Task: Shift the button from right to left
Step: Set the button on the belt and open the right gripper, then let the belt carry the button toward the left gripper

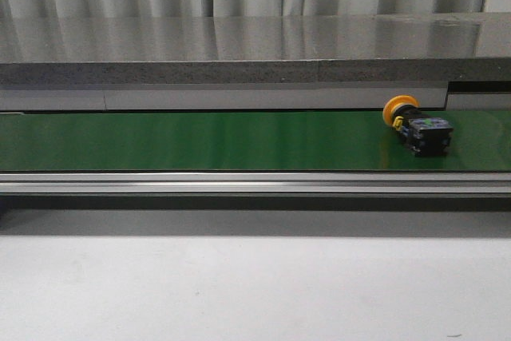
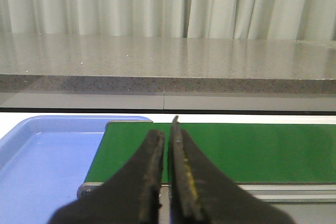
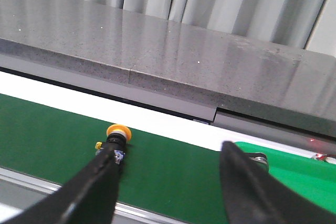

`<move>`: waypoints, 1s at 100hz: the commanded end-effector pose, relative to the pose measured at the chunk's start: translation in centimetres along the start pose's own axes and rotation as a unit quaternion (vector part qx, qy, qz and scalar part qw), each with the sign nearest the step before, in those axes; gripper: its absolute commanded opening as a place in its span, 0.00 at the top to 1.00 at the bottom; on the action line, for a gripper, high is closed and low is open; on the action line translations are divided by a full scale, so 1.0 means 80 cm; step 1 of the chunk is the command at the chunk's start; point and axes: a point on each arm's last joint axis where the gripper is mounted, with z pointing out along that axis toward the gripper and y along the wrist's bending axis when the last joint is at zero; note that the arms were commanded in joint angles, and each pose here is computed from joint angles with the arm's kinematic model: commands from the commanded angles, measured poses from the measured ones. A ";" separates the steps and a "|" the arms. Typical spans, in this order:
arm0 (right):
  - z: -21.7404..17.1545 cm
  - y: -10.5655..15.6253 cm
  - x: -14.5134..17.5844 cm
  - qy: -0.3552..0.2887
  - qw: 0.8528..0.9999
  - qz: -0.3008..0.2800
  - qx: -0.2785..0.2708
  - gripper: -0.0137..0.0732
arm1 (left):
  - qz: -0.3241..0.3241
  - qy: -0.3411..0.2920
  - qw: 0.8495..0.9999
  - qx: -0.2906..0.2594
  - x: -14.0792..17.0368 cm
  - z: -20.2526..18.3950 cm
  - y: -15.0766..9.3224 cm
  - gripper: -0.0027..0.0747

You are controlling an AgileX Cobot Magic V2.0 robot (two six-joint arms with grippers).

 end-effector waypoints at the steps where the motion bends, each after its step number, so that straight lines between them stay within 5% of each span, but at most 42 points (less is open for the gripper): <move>1: -0.002 -0.006 -0.019 -0.047 0.999 0.002 0.021 0.56 | -0.005 -0.034 0.999 0.001 0.006 -0.002 -0.001 0.96; 30: -0.002 -0.006 -0.019 -0.047 0.999 0.002 0.021 0.93 | -0.005 -0.034 0.999 0.001 0.006 -0.002 -0.001 0.96; 100: -0.002 -0.006 -0.019 -0.047 0.999 0.002 0.021 0.92 | 0.017 -0.041 0.999 0.001 0.004 -0.002 -0.001 0.96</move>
